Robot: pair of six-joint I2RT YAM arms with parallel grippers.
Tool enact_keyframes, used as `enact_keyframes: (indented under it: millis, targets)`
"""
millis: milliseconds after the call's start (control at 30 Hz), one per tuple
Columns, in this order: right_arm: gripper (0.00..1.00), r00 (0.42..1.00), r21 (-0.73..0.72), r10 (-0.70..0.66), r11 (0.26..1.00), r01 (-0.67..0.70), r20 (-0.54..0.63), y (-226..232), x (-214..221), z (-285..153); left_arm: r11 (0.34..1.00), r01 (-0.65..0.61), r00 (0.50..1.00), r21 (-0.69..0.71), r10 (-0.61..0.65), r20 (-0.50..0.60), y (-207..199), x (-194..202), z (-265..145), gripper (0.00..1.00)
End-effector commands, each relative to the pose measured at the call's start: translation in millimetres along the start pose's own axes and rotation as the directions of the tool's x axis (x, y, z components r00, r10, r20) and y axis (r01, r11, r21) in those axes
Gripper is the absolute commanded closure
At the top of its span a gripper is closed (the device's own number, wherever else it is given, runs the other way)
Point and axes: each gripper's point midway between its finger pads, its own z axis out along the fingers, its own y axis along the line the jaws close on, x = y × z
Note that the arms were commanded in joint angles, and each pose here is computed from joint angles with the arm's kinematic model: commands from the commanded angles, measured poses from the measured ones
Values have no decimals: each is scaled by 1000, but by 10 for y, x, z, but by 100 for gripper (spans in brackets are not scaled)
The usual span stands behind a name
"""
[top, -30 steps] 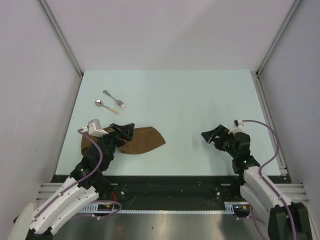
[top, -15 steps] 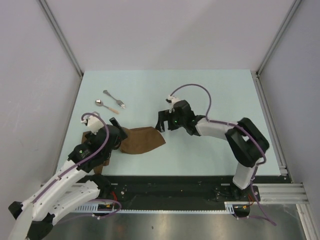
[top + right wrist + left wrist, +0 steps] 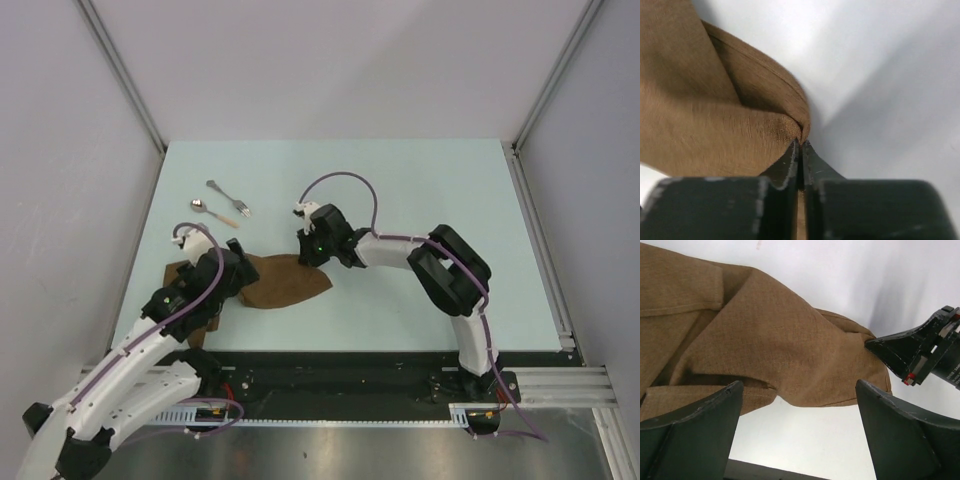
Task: Fold the napkin into a case and place the utensils inside
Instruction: Move the crumpled napkin to the corner of the board, then pick up the crumpled napkin from the center of the board.
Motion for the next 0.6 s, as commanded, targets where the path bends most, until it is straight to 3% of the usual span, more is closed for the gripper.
enact_keyframes:
  millis: [0,33,67,167,200,267,300,333,367,433,567]
  targets:
    - [100,986,63,147,986,-152,79,-434,-89,-435,990,-33,998,140,41,-52,-315,68,97,4]
    - [100,977,71,166,982,-176,131,-479,-242,-667,989,-36,996,145,46,-73,-337,107,139,5]
    - [100,972,119,211,968,-223,107,-677,-2,-775,982,-45,992,183,65,-106,-412,171,141,5]
    - [100,934,230,288,914,-334,211,-1167,-44,-1377,965,-62,982,253,104,-156,-593,271,196,6]
    - [100,916,288,332,875,-389,227,-1445,133,-1552,956,-59,983,288,106,-152,-690,245,197,6]
    - [97,901,320,364,846,-426,236,-1562,237,-1826,945,-78,972,317,143,-185,-781,340,269,6]
    - [81,894,335,392,830,-445,216,-1618,353,-1893,930,-71,967,362,152,-203,-895,378,268,7]
    - [47,889,343,403,821,-456,216,-1682,369,-1971,927,-68,965,369,155,-212,-932,401,299,7]
    - [38,887,359,410,811,-461,214,-1711,384,-2026,932,-68,955,357,164,-247,-961,481,376,8]
    - [22,881,433,409,767,-472,236,-1801,434,-2203,936,-65,943,347,171,-285,-1001,554,442,8]
    - [14,855,558,413,648,-518,314,-1962,546,-2498,954,-130,913,270,221,-342,-970,663,659,11]
